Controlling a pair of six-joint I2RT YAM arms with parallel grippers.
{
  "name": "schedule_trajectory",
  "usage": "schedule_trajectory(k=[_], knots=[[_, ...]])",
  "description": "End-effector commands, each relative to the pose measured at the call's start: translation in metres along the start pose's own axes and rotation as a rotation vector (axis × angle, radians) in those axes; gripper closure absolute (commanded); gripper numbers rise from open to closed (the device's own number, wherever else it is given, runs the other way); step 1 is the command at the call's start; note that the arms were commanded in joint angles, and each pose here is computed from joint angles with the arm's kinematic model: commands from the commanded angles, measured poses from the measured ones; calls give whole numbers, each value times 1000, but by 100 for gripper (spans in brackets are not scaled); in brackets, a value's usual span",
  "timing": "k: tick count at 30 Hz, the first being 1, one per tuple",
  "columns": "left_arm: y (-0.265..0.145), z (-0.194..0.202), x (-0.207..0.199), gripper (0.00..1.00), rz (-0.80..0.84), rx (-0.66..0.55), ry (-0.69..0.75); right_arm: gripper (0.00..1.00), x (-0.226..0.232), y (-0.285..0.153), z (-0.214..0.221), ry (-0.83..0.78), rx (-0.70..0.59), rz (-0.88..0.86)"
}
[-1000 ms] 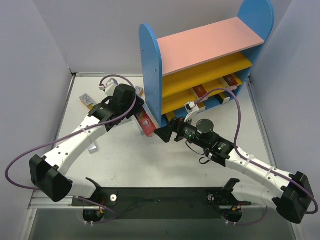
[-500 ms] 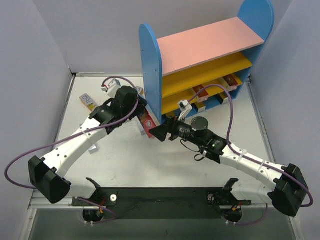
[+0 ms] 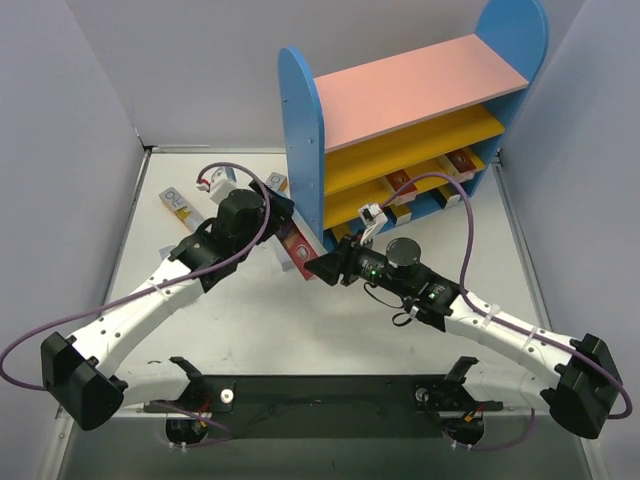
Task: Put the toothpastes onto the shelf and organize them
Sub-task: Pick up the toothpaste from the center of the board.
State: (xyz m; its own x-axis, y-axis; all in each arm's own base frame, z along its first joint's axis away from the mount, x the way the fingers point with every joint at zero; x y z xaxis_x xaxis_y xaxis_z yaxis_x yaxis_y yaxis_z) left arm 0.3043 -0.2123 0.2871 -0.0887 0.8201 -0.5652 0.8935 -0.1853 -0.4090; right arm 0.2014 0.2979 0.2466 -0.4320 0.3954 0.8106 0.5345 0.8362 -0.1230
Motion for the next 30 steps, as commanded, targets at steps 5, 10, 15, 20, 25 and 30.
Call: schedule_trajectory(k=[5,10,15,20,25,30], knots=[[-27,-48,-2,15,143,-311,147,90,-13,-40,0,42,-18,59],[-38,-62,21,13,118,-474,287,93,-37,-74,4,109,-9,153],[-58,-66,40,12,135,-576,442,96,-58,-110,-8,188,-99,222],[-68,-47,58,11,185,-578,566,97,-61,-120,-30,244,-150,233],[-66,-21,79,9,202,-526,680,99,-53,-114,-69,276,-178,200],[-62,0,99,9,192,-476,767,99,-47,-90,-104,312,-185,140]])
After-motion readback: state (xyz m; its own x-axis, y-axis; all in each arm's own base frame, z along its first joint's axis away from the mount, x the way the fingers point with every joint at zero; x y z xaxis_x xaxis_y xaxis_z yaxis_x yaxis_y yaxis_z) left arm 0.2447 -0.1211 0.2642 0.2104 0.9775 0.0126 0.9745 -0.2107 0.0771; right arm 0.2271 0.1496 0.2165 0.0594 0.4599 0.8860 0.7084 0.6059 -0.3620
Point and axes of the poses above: each gripper's point midway between its finger pads, its own y axis out along the fingers, its own x axis along the line the jaws close on, z = x × y, the point moved 3 cm from there along -y, back along the fingers, and after that the axes turned 15 degrees about y, right-handed, at the moved point
